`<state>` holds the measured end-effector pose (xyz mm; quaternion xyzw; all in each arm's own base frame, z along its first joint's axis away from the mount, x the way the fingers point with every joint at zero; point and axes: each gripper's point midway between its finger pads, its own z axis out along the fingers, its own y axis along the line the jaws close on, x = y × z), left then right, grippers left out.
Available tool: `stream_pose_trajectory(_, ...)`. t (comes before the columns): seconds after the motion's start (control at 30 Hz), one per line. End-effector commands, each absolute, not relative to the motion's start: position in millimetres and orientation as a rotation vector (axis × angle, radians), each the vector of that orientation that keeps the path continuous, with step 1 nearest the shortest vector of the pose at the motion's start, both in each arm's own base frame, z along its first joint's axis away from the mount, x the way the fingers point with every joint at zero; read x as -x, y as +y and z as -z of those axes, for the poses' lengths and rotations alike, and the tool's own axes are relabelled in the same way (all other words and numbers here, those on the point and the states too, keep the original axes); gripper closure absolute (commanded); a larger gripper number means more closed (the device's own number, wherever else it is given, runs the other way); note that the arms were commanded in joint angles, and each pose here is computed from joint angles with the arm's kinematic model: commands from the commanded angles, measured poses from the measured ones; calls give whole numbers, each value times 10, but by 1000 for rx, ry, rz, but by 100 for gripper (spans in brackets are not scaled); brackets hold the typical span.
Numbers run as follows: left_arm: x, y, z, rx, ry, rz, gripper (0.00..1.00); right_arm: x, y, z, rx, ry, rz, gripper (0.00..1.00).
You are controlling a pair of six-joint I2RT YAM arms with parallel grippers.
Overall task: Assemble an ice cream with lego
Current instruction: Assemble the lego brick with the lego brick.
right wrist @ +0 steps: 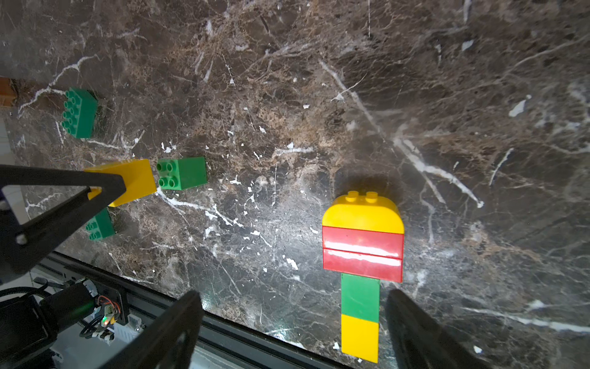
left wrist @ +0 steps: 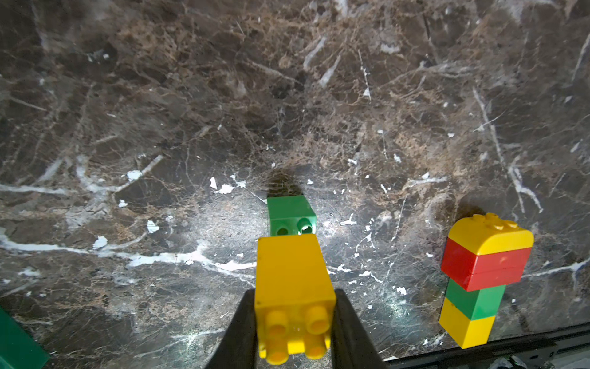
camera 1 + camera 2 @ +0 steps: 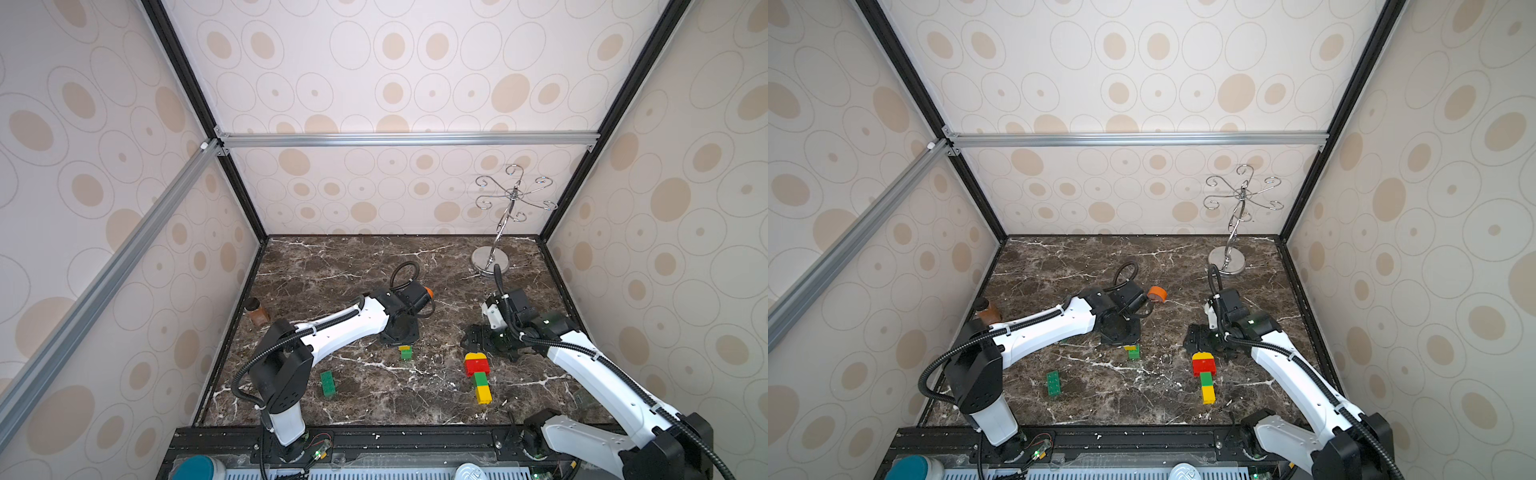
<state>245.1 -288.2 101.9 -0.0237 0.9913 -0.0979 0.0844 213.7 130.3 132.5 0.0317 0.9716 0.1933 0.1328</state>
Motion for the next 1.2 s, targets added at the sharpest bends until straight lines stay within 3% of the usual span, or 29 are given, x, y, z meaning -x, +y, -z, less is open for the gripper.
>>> stream_pose_trajectory(0.0, -2463, -2969, -1112, 22, 2949, 304, 88, -2070, 1277, -1295, -82, 2835, -571, 8)
stream_pose_trajectory(1.17, -2433, -2948, -927, -27, 2972, 235, 90, -2035, 1258, -1318, -96, 2831, -601, 7)
